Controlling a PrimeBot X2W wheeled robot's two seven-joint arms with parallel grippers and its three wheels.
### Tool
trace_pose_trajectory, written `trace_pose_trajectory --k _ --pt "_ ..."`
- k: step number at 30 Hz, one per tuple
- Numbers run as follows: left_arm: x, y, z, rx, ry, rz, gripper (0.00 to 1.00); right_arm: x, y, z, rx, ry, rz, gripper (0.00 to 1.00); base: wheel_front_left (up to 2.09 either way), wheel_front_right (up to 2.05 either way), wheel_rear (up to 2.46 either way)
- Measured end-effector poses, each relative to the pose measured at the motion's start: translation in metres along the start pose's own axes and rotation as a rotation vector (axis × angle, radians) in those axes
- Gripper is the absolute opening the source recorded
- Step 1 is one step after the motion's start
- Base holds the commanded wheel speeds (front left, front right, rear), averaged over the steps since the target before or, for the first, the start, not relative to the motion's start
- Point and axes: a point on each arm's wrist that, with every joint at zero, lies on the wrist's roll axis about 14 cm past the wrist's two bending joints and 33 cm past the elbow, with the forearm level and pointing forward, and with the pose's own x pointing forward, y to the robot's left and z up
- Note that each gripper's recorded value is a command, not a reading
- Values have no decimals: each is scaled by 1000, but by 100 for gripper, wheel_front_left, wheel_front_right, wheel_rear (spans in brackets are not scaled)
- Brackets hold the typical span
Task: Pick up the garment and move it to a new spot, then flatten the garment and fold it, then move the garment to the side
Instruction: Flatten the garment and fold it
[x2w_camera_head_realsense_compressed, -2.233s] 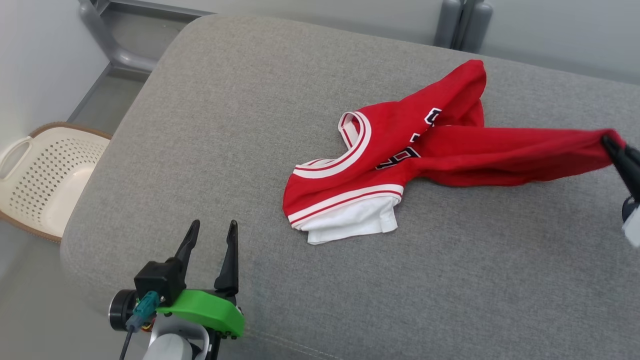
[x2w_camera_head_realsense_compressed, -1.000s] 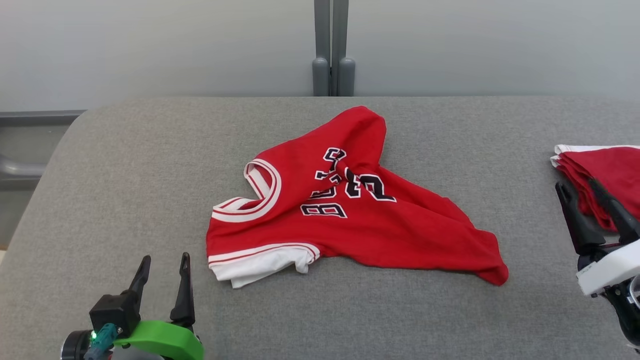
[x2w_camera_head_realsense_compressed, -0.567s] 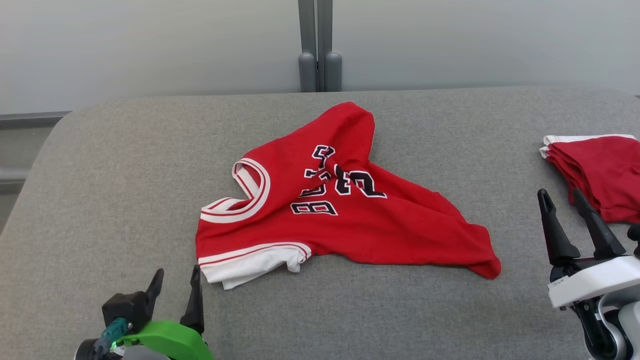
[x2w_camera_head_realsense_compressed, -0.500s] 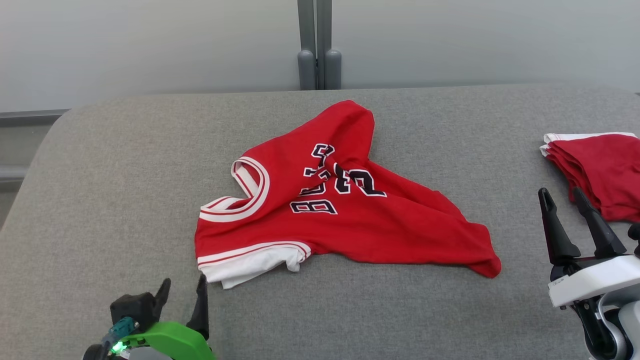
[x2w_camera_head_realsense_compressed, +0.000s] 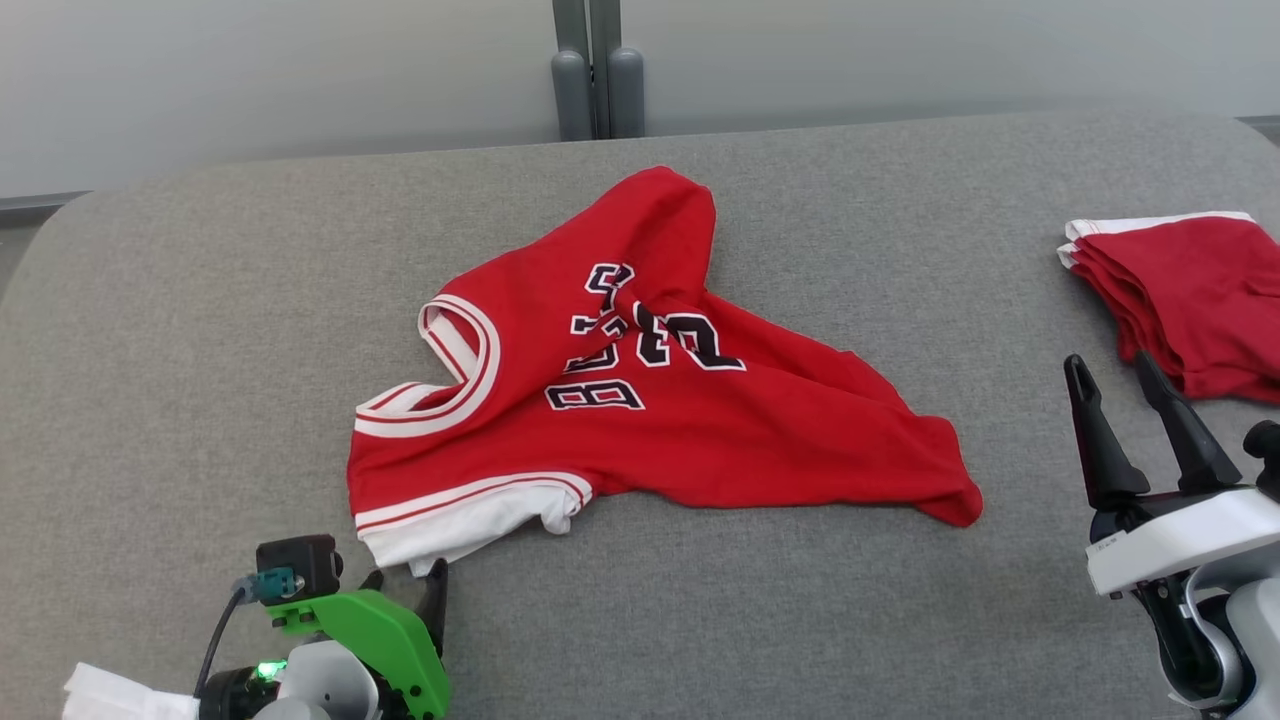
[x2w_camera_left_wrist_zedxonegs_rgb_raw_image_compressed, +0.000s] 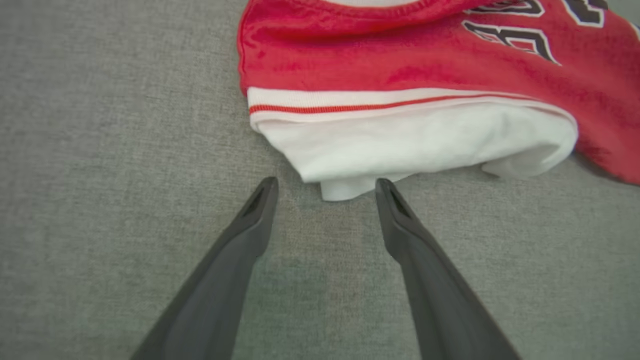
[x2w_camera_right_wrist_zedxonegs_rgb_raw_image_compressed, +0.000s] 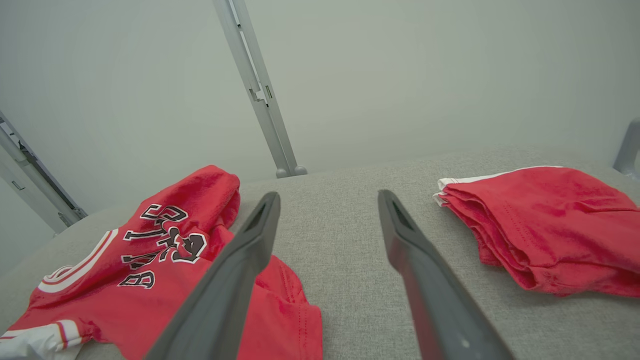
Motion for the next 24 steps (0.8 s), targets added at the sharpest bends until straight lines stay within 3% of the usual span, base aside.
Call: trace_pose_trajectory --k 7,8,10,11,12,13,24 --pt "14 -3 -3 -1 52 -2 100 -4 -10 -6 2 18 -33 100 0 0 0" --pt "15 -3 -5 1 65 -2 96 -5 -11 -7 3 19 -36 100 0 0 0" --pt "16 -3 -8 -6 83 -1 64 -5 -12 -8 3 22 -39 100 0 0 0" --pt "17 -3 -9 -4 91 0 42 -4 -12 -8 4 23 -38 100 0 0 0" --pt "17 -2 -10 -1 97 2 7 -4 -11 -9 6 24 -38 100 0 0 0" --pt "17 -2 -11 -1 102 1 0 -3 -10 -9 8 24 -36 100 0 0 0" --pt "-4 14 -6 20 70 9 0 4 -2 -8 7 20 -6 100 0 0 0"
